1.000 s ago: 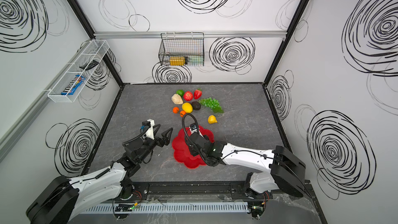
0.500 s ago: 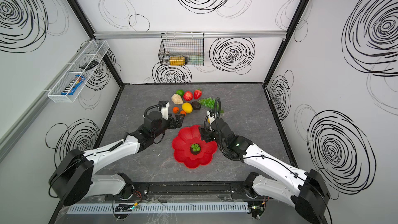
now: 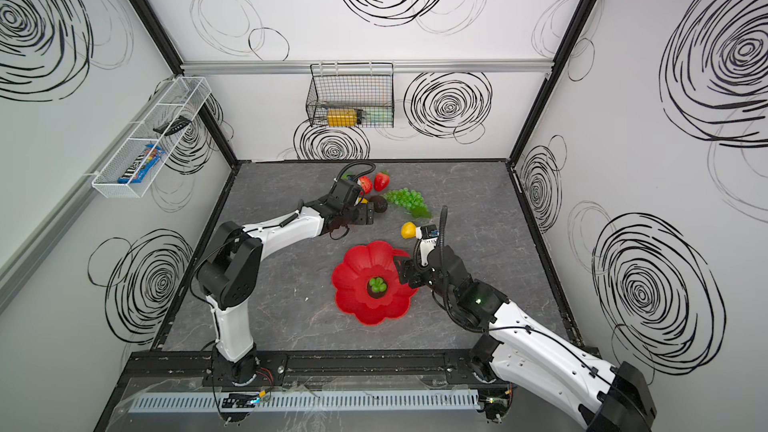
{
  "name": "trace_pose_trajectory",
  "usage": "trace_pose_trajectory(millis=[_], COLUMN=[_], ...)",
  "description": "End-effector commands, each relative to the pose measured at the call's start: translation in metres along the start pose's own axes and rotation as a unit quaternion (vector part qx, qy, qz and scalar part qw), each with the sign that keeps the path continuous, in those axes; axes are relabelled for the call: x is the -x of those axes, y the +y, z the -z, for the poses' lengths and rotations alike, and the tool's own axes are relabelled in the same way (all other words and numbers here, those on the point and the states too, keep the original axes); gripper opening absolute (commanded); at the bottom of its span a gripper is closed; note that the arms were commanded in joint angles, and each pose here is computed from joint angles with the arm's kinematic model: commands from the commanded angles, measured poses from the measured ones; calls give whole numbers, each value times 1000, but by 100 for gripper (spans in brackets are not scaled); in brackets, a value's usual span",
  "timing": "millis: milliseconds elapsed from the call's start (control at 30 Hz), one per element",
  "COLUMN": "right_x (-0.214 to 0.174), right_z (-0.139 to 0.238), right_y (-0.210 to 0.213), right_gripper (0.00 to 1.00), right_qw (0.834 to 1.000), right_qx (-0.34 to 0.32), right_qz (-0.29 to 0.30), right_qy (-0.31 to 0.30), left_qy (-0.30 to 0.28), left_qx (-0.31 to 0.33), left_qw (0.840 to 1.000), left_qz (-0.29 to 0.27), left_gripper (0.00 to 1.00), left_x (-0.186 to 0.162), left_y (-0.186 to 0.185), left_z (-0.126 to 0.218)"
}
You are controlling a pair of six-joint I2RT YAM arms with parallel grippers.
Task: Place and organize the fake fruits in the fruit bowl
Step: 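Reach the left gripper to the yellow lemon among the fruits and grasp it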
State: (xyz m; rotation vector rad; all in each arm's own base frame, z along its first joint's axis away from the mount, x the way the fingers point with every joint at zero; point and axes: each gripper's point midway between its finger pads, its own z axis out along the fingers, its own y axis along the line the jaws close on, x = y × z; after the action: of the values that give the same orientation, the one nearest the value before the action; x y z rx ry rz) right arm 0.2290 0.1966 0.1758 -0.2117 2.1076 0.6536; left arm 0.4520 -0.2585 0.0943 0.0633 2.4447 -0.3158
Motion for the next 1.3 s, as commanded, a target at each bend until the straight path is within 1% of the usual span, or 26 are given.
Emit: trace_pose_trajectory(millis=[0, 100, 200, 300, 600, 667, 933, 1000, 1067, 1133, 1267], right_x=[-2, -3, -4, -6, -10, -12, -13, -14, -14, -14, -15], right_z=[3, 6, 7, 7, 10, 10, 10, 9, 9, 9, 9], right_y=[1, 1, 1, 0, 0, 3, 4, 3, 2, 3, 3], right_gripper=[81, 81, 81, 81, 81, 81, 81, 81, 81, 81, 81], right_qw=[1000, 1000, 1000, 1000, 999, 999, 999, 999, 999, 999, 999], right_qx=[12, 18, 20, 21, 30, 38, 44, 42, 40, 42, 42], right_qz=[-15, -16, -15, -14, -20, -23, -26, -26, -26, -27, -29], right_qy=[-6, -9, -9, -6, -7, -6, -6, -6, -5, -5, -4], left_qy=[14, 25, 29, 32, 41, 47, 61, 64, 65, 65, 64], left_qx=[47, 49, 47, 52, 58, 59, 80, 85, 87, 85, 77], left_qw=[999, 998, 998, 998, 997, 997, 995, 994, 994, 994, 995], left_qz=[-4, -2, 3, 10, 27, 32, 20, 18, 17, 19, 23], left_gripper=[88, 88, 84, 82, 85, 84, 82, 83, 87, 96, 95], left_x=[7, 11, 14, 17, 23, 21, 16, 14, 12, 12, 12], left_y=[16, 16, 15, 17, 21, 23, 31, 32, 34, 35, 33], left_z=[-4, -14, -23, -32, -51, -57, -69, -71, -72, -74, -77])
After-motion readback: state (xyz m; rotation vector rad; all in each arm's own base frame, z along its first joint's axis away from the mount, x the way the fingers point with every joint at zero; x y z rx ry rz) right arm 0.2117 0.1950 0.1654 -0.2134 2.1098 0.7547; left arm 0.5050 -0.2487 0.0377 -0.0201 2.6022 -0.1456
